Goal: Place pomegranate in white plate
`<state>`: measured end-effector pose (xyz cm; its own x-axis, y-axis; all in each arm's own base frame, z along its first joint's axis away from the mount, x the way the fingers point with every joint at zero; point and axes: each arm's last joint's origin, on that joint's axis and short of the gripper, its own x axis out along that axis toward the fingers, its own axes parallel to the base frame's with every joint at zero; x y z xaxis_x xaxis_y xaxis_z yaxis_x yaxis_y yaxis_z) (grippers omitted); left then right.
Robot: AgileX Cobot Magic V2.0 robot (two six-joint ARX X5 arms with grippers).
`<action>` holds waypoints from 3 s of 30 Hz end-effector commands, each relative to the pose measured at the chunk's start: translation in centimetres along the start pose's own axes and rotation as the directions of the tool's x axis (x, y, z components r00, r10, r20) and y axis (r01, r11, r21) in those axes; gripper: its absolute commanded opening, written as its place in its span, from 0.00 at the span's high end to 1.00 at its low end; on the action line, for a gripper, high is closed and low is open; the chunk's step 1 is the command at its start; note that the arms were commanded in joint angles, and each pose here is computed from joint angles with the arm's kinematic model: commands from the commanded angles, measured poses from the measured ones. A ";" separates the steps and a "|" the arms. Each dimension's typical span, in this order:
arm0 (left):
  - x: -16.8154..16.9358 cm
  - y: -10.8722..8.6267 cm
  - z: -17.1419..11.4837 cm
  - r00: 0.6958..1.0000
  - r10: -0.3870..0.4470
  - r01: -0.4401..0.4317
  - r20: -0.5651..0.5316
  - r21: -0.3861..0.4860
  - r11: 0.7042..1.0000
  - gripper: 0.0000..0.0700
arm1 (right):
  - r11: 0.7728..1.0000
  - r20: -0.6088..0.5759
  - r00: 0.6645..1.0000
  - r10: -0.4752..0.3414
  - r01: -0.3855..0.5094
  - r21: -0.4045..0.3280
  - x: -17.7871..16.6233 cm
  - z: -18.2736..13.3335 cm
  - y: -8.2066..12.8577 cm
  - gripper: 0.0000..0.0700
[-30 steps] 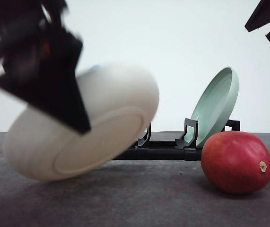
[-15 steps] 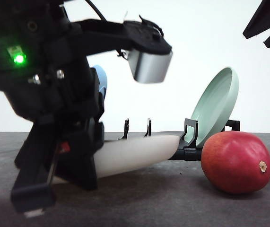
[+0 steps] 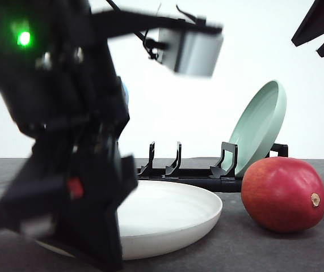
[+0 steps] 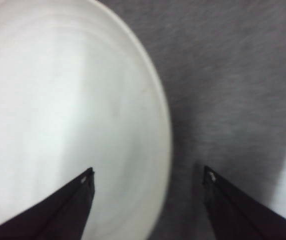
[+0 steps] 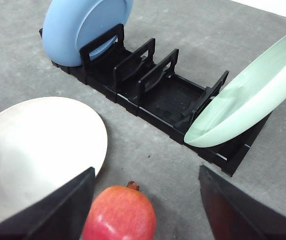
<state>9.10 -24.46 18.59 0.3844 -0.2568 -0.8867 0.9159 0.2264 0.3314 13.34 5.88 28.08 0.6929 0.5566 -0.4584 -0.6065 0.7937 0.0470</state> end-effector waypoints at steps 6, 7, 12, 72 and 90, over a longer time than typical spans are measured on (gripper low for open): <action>-2.5 3.2 -0.2 0.973 -0.160 0.208 0.168 -0.323 0.923 0.36 | 1.000 0.016 1.000 0.004 -0.004 0.008 -0.1 0.5 0.1 0.40; -2.8 3.8 -0.4 0.964 -0.179 0.241 0.197 -0.358 0.902 0.36 | 1.000 0.016 1.000 0.004 -0.004 0.009 -0.1 0.5 0.1 0.40; -4.3 6.9 -1.9 0.945 -0.172 0.294 0.280 -0.487 0.822 0.37 | 1.000 0.010 1.000 0.006 -0.006 0.013 -0.1 0.5 0.1 0.40; -12.3 13.5 -16.5 0.896 0.402 -0.010 0.190 -0.895 0.446 0.38 | 0.953 -0.614 0.789 -0.017 0.198 0.228 11.1 -1.5 2.6 0.26; -12.3 13.5 -16.5 0.896 0.402 -0.010 0.190 -0.895 0.446 0.38 | 0.949 -0.405 0.858 0.316 -0.292 0.122 16.4 0.1 9.5 0.26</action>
<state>14.67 -2.70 28.64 0.7354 -0.3132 -0.6009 0.2899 0.9469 -0.1388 18.90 21.80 21.23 0.2459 0.6170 -0.7475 -0.6966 0.6488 0.3064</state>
